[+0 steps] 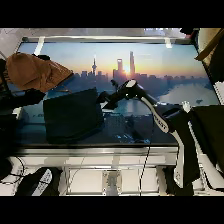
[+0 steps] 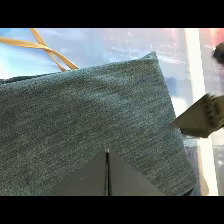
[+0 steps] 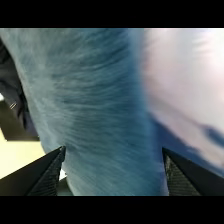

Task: Fold the clothes and pants, and hang the long-sleeved shirts on hangers.

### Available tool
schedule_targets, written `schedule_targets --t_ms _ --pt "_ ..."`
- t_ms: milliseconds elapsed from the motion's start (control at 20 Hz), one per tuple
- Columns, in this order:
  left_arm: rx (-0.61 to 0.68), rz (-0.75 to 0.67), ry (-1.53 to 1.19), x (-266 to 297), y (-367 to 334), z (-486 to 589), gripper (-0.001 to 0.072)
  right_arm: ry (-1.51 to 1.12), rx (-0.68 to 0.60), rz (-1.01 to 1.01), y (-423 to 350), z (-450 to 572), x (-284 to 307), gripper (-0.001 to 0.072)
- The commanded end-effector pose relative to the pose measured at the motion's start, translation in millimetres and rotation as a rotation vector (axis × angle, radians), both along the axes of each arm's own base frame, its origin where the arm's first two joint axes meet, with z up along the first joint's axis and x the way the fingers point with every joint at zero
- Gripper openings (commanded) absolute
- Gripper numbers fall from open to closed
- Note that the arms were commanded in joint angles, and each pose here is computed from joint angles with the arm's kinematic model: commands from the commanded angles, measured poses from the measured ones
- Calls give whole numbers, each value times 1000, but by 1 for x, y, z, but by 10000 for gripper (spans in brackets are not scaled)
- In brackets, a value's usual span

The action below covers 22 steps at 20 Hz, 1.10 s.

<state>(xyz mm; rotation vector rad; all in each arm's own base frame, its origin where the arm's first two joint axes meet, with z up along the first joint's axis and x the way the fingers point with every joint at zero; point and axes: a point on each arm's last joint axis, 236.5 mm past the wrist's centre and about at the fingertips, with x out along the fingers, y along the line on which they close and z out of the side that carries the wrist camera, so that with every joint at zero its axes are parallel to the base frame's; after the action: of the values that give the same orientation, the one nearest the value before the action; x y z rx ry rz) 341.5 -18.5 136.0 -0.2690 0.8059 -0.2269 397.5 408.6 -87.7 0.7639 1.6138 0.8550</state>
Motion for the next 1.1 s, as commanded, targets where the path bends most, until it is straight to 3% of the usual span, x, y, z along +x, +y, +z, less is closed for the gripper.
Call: schedule_targets --t_ms 0,150,200,250,300,500,850,1050 --pt "-4 -14 23 -5 -3 -3 22 37 32 35 38 -3 -30 683" --pt "-6 -22 35 -8 -4 -5 22 8 99 74 61 17 -41 677" --pt "-6 -22 35 -8 -4 -5 23 -11 111 79 64 25 -38 528" --pt "-6 -22 35 -8 -4 -5 22 -41 130 90 66 36 -34 195" --pt "-6 -22 35 -8 -4 -5 22 -82 152 97 63 52 -25 60" --pt "-6 -22 35 -8 -4 -5 23 -276 139 41 1 122 41 39" --pt "-6 -22 35 -7 -4 -5 22 -504 -280 -251 -260 227 102 39" --pt "-6 -21 35 -7 -4 -5 23 -512 -525 -491 -432 277 63 38"
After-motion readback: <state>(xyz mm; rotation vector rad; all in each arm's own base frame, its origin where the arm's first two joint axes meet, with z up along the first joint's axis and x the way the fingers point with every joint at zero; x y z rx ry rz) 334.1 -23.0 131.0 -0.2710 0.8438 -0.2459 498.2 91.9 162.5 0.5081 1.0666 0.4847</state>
